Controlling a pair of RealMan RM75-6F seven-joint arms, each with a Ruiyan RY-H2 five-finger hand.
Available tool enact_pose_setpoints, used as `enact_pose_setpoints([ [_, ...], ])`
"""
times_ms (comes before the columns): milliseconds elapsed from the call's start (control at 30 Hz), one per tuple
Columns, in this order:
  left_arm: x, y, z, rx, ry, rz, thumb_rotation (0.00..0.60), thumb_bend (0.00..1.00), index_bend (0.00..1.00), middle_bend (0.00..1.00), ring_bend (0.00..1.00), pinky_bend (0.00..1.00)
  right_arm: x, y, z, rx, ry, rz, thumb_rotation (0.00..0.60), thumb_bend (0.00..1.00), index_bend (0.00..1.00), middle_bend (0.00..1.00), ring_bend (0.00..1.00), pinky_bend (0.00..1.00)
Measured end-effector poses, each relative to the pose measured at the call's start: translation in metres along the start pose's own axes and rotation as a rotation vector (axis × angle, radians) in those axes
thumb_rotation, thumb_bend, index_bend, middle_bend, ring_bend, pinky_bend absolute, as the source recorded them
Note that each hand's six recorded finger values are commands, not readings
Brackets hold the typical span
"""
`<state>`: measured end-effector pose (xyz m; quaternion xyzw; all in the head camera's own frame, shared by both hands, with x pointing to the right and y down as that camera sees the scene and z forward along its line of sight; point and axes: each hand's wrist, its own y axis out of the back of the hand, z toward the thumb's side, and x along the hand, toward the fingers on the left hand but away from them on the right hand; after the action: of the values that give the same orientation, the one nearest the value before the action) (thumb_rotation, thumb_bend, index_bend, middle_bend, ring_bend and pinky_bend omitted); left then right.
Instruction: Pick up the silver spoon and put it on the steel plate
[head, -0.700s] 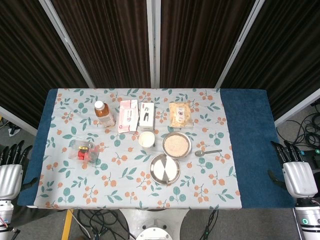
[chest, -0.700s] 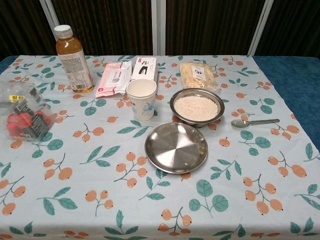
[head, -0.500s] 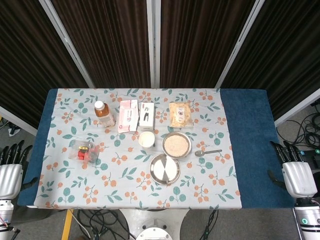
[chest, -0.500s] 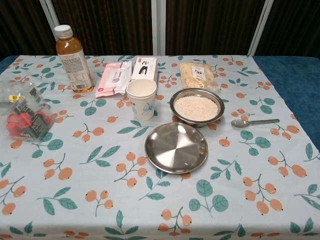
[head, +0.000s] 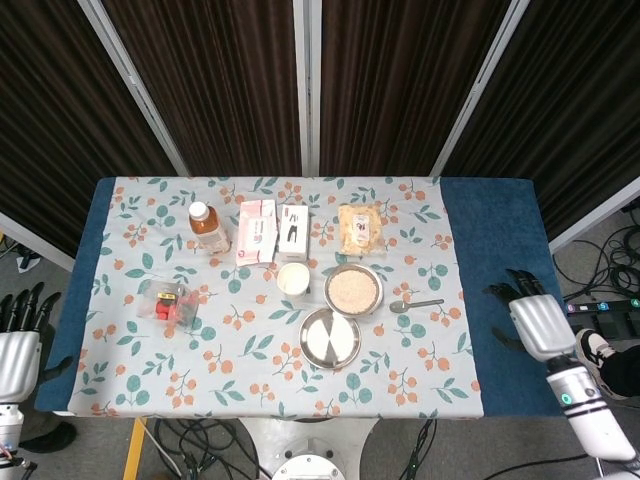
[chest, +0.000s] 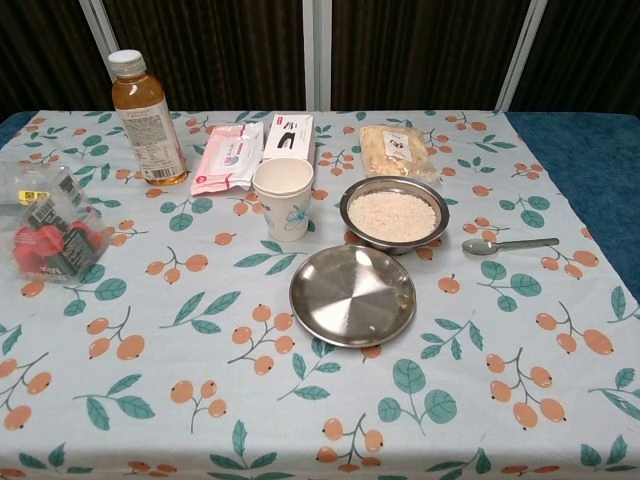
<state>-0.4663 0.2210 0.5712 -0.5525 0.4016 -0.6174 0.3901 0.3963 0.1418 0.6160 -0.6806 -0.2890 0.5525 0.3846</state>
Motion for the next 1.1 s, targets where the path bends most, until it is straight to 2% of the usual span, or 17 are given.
enact_pose_setpoints([
  [167,-0.003,0.000,-0.002,-0.001,0.001,0.000,0.600,0.08,0.17,0.11,0.05,0.03,-0.045,-0.029,0.018,0.039,0.046,0.091,0.600,0.15,0.39,0.37,0.12,0.12],
  [400,-0.003,-0.002,-0.004,-0.005,0.010,-0.007,0.600,0.08,0.17,0.11,0.05,0.03,-0.083,-0.064,0.034,0.094,0.069,0.146,0.600,0.15,0.44,0.38,0.12,0.12],
  [567,-0.004,-0.004,-0.005,-0.004,0.011,-0.010,0.600,0.08,0.17,0.11,0.05,0.03,-0.095,-0.080,0.041,0.114,0.081,0.167,0.600,0.15,0.45,0.40,0.13,0.12],
  [1100,-0.002,-0.006,-0.004,0.000,0.012,-0.018,0.600,0.08,0.17,0.11,0.05,0.03,-0.117,-0.102,0.054,0.159,0.107,0.205,0.600,0.22,0.45,0.45,0.16,0.12],
])
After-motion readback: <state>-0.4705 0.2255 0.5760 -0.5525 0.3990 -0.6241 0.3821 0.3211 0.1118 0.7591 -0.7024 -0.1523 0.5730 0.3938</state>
